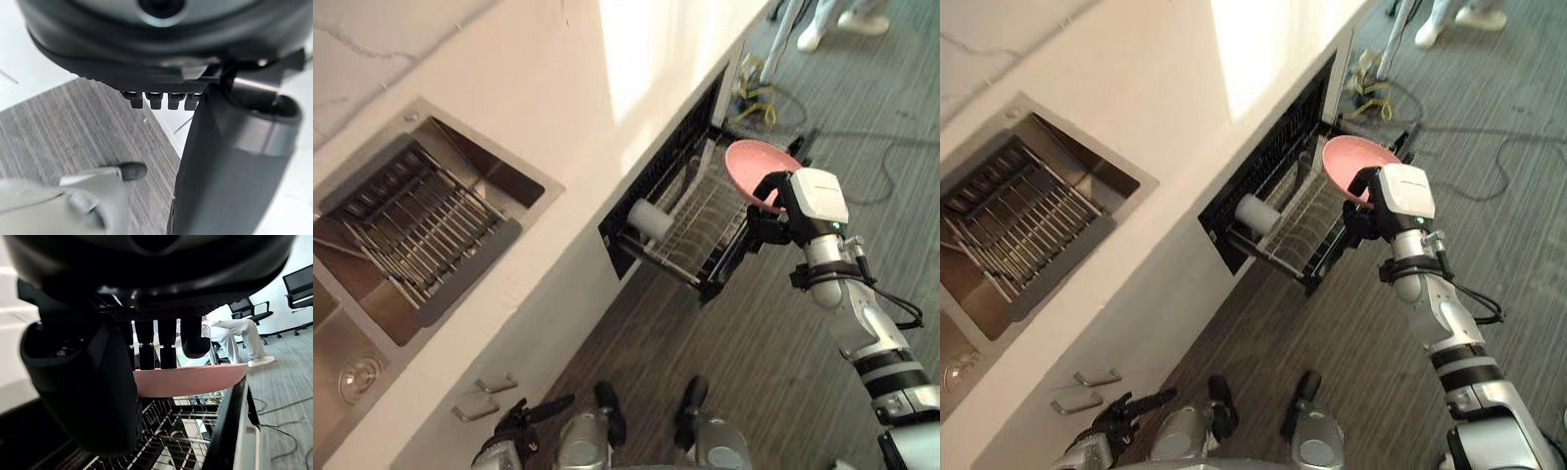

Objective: Walk over to the sink, pick up the cup, carry it to the dishwasher, place the cup inside the dishwasher, then close the dishwasher door

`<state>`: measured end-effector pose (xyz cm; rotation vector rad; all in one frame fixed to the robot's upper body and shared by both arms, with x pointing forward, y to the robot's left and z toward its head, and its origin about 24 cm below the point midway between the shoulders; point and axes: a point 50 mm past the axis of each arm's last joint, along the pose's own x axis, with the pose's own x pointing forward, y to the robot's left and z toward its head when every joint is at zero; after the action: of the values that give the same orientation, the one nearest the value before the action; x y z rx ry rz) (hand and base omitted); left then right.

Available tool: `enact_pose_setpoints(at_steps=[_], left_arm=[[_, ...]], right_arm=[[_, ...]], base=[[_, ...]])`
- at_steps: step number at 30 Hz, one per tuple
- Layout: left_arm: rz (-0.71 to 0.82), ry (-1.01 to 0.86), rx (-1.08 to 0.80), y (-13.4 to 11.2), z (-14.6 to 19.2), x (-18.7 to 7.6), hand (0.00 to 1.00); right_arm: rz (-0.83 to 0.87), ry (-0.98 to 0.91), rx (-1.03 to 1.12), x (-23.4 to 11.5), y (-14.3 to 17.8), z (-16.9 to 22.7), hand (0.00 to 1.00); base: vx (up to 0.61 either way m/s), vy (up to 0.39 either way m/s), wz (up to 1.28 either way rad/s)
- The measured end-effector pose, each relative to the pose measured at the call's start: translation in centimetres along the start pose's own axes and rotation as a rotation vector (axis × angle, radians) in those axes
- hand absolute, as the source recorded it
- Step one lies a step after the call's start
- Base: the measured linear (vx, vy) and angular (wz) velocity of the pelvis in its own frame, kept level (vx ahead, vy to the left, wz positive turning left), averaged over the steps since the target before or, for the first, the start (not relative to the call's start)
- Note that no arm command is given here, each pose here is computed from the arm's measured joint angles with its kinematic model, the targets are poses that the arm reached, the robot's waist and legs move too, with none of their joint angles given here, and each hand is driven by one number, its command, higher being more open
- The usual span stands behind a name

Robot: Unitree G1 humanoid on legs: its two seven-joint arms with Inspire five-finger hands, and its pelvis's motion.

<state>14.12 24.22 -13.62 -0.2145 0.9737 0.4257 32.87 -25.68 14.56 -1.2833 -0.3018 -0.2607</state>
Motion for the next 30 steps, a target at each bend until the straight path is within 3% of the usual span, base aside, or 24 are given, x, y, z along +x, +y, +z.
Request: enact_pose_setpoints(at_steps=[6, 13, 22, 23, 30], left_arm=[[-0.045, -0.083, -0.029, -1.1, 3.2, 0.4, 1.00], [-0.080, -0.085, -0.022, -1.9, 3.4, 0.4, 1.00], [-0.122, -0.097, -0.031, -3.4, 4.2, 0.5, 1.00], [-0.126, -0.101, -0.032, -3.6, 4.3, 0.5, 1.00], [-0.154, -0.126, -0.052, -4.3, 5.3, 0.4, 1.00]], right_arm=[[-0.121, -0.116, -0.070, 6.0, -4.8, 3.3, 0.00], [-0.029, -0.151, -0.143, 8.5, -5.7, 5.2, 0.00], [0.056, -0.017, -0.090, 9.7, -6.2, 4.1, 0.00], [0.068, -0.002, -0.090, 9.6, -6.0, 3.8, 1.00], [0.100, 0.128, -0.018, 9.4, -5.2, 1.7, 1.00]], base=[[-0.07, 0.053, 0.00], [0.00, 0.049, 0.07], [0.02, 0.073, 0.13], [0.00, 0.077, 0.08], [-0.01, 0.032, 0.04]])
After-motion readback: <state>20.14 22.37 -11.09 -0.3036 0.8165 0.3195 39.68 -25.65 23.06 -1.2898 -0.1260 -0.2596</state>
